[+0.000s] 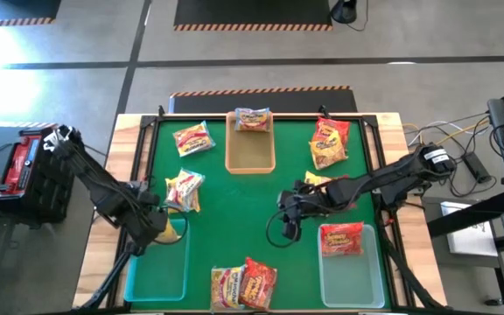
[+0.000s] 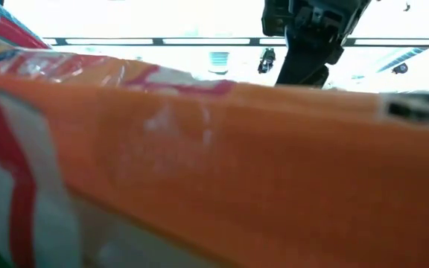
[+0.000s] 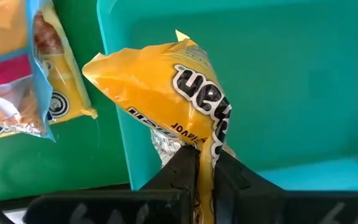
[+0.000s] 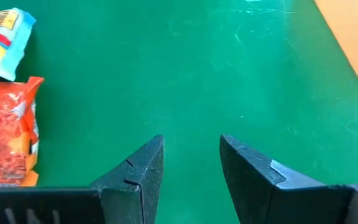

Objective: Sort Maruchan noodles
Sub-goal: Put the yellow noodle pack into the blue bin, then put the blue noodle pack into the yellow bin

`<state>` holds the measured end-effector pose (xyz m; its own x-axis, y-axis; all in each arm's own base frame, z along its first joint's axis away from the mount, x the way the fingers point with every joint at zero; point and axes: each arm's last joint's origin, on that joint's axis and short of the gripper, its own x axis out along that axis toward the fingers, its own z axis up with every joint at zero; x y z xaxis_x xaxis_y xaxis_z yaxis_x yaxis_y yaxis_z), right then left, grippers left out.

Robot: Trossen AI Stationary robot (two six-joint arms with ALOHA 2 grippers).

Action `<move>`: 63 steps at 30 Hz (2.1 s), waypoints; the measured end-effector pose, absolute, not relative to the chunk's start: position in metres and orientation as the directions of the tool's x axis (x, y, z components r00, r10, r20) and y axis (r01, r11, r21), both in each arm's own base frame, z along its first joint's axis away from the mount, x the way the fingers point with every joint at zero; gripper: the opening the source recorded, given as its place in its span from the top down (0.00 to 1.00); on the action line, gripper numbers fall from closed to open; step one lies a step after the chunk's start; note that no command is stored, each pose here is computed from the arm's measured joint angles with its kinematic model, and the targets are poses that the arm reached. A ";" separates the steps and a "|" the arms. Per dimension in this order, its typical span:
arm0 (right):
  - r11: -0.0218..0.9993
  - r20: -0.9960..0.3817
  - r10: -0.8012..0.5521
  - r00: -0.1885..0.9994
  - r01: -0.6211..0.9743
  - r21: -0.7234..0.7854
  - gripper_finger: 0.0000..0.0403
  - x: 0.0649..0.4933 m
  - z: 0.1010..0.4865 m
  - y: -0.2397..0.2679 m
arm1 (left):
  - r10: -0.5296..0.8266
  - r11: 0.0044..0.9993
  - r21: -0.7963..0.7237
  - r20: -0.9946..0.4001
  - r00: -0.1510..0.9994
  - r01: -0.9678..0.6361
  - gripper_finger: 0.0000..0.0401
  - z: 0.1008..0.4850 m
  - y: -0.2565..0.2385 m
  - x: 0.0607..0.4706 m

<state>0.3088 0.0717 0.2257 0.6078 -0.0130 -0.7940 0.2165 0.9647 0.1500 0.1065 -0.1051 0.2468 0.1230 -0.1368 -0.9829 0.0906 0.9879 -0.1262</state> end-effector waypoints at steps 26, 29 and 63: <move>0.963 -0.795 -0.029 0.605 0.231 0.140 0.64 0.311 0.226 0.063 | -0.088 0.977 -0.115 -0.984 0.152 -0.179 0.81 0.251 -0.103 0.107; 0.962 -0.796 -0.033 0.604 0.236 0.139 0.64 0.311 0.225 0.061 | -0.097 0.974 -0.128 -0.982 0.162 -0.188 0.80 0.256 -0.104 0.108; 0.401 -0.279 -0.072 0.958 0.284 0.871 0.64 0.400 0.197 0.015 | 0.452 0.341 -0.062 -0.864 0.221 -0.938 0.93 0.231 -0.021 0.139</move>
